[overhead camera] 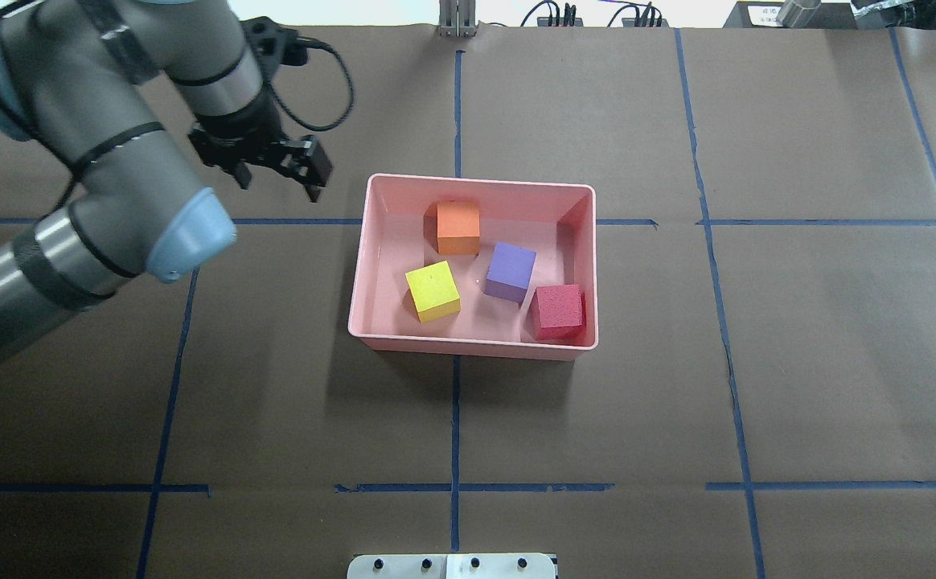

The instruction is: Place blocks into pink bin with both arms

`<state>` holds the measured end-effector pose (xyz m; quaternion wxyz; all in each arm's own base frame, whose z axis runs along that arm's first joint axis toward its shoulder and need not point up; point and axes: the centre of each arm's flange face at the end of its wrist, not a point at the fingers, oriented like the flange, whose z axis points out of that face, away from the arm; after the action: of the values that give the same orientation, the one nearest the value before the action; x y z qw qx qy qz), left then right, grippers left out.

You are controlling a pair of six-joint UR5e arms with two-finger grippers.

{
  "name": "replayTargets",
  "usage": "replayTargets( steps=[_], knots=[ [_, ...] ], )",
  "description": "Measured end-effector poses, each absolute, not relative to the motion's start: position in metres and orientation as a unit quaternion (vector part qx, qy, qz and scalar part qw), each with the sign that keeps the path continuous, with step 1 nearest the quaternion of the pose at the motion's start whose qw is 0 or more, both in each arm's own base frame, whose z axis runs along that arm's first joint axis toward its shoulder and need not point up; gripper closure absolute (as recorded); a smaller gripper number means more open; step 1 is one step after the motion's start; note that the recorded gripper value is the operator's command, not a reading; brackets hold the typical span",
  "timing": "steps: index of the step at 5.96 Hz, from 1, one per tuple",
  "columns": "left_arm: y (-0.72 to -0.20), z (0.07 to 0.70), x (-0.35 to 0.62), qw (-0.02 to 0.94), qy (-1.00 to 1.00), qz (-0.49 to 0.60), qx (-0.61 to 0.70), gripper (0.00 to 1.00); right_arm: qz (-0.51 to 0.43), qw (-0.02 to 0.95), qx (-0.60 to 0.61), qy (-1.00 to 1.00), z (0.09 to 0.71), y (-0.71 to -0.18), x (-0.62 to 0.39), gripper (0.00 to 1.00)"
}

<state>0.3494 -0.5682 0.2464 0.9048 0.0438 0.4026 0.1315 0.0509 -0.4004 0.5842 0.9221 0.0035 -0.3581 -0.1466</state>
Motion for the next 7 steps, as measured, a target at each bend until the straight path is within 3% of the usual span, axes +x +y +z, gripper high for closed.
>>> replayTargets(
  steps=[3, 5, 7],
  knots=[
    [-0.573, 0.446, 0.11, 0.899, 0.387, 0.194, 0.068, 0.0, -0.12, 0.925, 0.012, -0.359, 0.608, -0.37, 0.068, 0.0],
    [-0.515, 0.561, -0.012, 0.907, 0.385, 0.162, 0.052, 0.0, -0.109, 0.927, 0.013, -0.359, 0.607, -0.371, 0.068, 0.0],
    [-0.459, 0.619, -0.055, 0.914, 0.386, 0.125, 0.024, 0.0, -0.108, 0.927, 0.015, -0.359, 0.605, -0.371, 0.068, 0.0]
  ],
)
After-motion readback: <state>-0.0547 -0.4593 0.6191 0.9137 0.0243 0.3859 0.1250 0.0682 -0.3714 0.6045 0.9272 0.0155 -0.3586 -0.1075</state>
